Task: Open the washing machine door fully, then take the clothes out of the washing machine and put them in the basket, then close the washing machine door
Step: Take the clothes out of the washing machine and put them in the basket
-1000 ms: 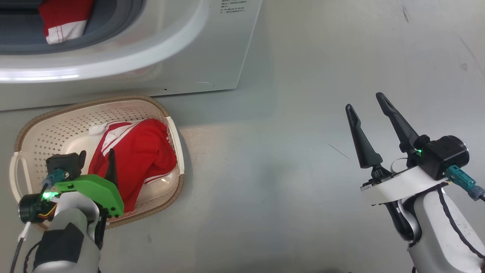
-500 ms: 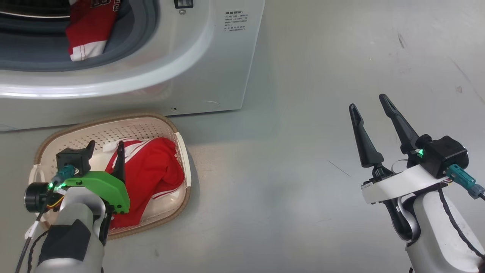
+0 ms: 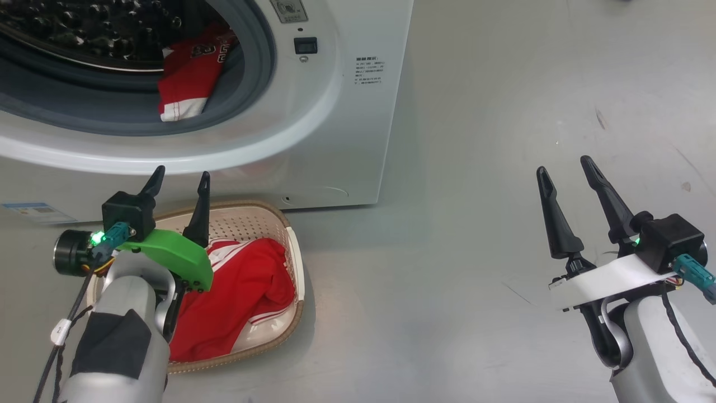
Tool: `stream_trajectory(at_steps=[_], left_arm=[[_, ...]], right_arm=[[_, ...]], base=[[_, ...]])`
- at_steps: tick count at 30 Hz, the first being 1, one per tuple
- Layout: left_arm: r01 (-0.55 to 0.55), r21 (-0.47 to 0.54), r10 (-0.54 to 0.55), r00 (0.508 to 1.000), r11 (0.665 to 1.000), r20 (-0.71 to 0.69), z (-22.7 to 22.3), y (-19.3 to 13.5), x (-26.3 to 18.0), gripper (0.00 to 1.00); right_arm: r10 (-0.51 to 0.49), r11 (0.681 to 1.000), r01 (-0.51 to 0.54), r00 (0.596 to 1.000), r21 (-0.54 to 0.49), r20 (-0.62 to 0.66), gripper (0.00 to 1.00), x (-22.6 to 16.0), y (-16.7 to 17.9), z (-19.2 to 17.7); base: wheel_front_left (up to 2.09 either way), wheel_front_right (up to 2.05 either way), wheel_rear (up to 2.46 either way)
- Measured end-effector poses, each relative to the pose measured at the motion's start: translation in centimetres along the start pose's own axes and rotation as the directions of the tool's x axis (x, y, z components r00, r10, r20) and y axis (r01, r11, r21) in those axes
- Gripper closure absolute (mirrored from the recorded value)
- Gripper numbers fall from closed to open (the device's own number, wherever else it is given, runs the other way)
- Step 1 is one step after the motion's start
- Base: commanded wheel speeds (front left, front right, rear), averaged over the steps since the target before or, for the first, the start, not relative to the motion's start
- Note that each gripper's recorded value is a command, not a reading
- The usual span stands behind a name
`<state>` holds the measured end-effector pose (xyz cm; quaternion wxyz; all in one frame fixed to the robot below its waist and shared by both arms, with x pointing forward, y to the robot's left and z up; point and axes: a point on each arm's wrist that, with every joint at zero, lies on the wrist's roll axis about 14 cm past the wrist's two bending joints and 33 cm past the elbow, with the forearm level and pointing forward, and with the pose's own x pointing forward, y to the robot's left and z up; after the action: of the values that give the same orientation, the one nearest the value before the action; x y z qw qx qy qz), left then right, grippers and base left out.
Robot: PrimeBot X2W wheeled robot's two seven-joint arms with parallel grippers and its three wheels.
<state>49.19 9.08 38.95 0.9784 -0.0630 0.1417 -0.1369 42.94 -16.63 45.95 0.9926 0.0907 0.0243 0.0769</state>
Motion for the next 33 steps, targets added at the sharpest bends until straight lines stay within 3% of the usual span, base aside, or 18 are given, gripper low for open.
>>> stream_trajectory(at_steps=[10,24,33], left_arm=[[-0.010,0.030,0.006,0.991,1.000,0.134,4.3,-0.2,-3.4,0.00],[-0.154,-0.077,0.168,0.960,0.985,0.222,5.6,2.9,-9.3,0.00],[-0.133,-0.071,0.146,0.959,0.989,0.243,5.8,1.9,-10.6,0.00]], right_arm=[[0.013,1.000,-0.014,1.000,0.004,0.025,0.00,-1.5,0.9,1.1],[0.071,0.997,-0.072,0.996,0.011,0.054,0.00,-3.3,3.5,2.3],[0.087,0.996,-0.088,0.994,0.009,0.061,0.00,-3.6,4.1,2.5]], base=[[0.00,0.00,0.00],[0.00,0.00,0.00],[0.00,0.00,0.00]])
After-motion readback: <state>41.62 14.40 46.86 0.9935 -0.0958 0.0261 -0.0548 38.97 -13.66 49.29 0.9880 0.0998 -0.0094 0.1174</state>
